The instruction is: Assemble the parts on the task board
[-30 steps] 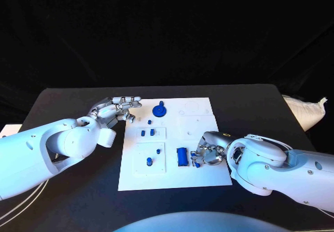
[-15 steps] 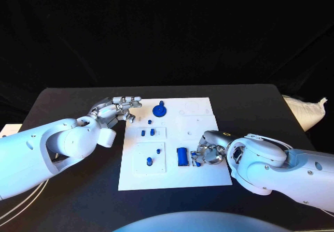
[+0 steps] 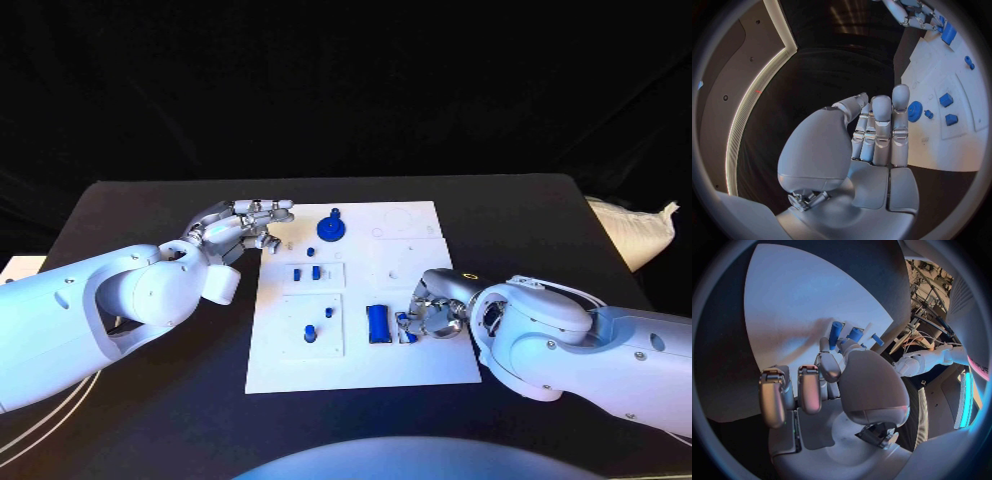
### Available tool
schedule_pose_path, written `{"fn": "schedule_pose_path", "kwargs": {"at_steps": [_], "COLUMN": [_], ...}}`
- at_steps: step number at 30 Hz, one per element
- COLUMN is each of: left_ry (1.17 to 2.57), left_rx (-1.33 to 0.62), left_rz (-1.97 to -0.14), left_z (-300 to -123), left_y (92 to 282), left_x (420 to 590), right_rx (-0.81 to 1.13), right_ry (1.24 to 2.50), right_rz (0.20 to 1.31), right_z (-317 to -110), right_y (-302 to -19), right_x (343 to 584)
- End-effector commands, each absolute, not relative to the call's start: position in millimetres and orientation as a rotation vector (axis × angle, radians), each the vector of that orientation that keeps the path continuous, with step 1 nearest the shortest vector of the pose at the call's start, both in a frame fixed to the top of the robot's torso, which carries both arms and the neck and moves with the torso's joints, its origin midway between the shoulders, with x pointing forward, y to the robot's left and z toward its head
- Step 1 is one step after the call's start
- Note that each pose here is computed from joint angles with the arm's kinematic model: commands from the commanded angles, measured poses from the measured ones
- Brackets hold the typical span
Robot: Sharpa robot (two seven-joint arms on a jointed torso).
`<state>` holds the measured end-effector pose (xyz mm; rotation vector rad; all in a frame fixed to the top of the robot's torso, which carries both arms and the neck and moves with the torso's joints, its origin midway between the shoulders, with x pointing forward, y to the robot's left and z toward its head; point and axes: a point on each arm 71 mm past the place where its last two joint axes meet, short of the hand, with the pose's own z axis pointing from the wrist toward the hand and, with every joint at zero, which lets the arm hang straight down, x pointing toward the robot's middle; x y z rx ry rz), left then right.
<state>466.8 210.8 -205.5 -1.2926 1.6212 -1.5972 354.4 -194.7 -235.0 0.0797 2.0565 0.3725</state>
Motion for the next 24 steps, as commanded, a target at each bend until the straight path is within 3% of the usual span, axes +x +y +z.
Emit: {"fn": "schedule_pose_path", "kwargs": {"at_steps": [1,24], "left_ry": [1.632,1.640], "left_rx": [-1.278,-1.278], "left_rz": [-1.622,-1.622], "left_z": [-204.5,-204.7], "left_y": [208.4,208.5], "left_x": [465.8,465.6], "right_rx": [0.101,0.091], "right_ry": [2.082,2.098], "right_rz": [0.261,0.259], "right_z": [-238.4,-240.2], "right_y": [-201.1,-199.4], "right_x": [355.3,356.5]}}
